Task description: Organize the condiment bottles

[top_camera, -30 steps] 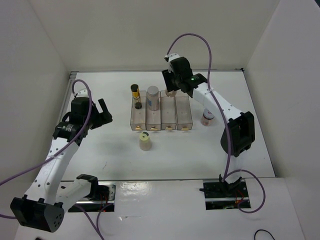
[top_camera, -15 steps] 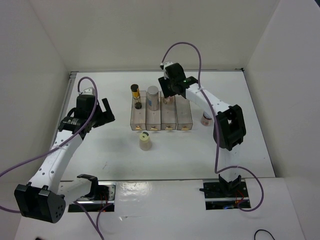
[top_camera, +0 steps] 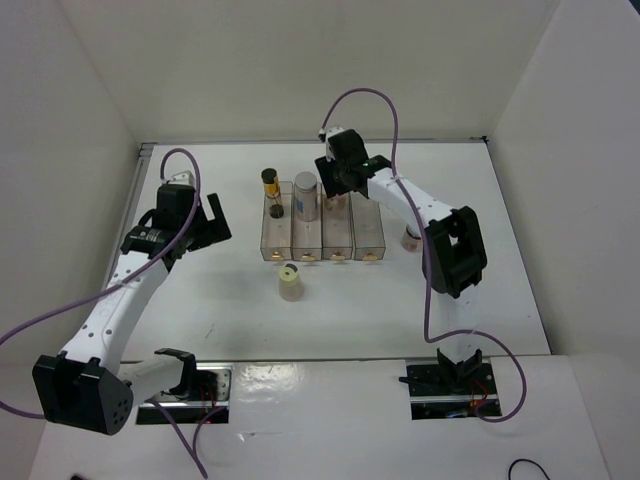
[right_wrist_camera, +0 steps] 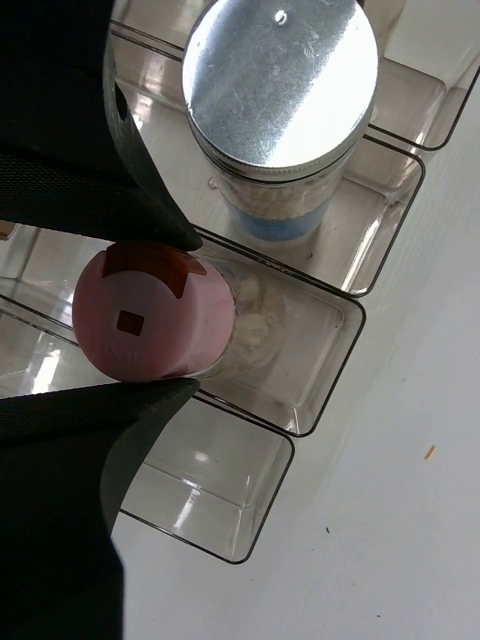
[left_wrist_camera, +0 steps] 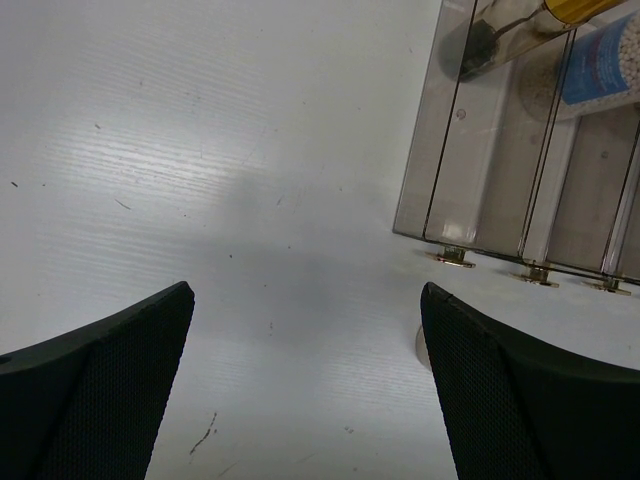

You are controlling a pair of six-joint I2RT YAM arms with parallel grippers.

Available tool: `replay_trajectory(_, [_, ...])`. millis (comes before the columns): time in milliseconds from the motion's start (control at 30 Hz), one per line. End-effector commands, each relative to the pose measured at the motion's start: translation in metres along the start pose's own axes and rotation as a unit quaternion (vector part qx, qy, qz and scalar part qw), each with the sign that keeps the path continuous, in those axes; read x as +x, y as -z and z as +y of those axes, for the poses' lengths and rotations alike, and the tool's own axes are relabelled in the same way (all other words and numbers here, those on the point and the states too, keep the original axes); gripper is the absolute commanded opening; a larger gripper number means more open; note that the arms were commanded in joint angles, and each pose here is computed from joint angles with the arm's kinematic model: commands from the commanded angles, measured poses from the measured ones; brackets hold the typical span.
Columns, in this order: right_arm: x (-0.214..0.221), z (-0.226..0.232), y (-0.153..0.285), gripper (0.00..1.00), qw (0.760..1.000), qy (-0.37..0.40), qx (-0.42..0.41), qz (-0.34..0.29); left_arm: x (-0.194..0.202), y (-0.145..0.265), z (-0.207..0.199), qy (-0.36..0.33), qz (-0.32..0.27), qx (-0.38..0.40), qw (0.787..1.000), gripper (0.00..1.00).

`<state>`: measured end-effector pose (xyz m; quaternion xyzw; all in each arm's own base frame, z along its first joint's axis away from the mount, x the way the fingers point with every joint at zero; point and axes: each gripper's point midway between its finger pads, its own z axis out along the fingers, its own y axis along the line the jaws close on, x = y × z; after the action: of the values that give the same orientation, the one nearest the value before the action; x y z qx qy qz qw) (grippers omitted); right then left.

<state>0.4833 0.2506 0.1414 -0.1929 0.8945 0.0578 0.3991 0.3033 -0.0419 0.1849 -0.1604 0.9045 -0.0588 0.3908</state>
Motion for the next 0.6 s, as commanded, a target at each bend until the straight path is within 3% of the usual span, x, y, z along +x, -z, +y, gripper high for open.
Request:
replay_trajectory(0, [-0.010, -0.001, -0.006, 0.10, 1.000, -0.007, -0.001, -0.022, -0.026, 0.006, -0.008, -0.007, -0.034, 0.012, 0.999, 1.00])
replay_trajectory(267, [0.005, 0.000, -0.018, 0.10, 1.000, -0.001, -0.001, -0.003, -0.023, 0.007, -0.008, -0.007, -0.028, 0.014, 0.999, 1.00])
replay_trajectory(567, [0.012, -0.001, -0.024, 0.28, 1.000, 0.000, 0.004, 0.006, -0.021, 0.007, -0.007, -0.008, -0.024, 0.012, 1.000, 1.00])
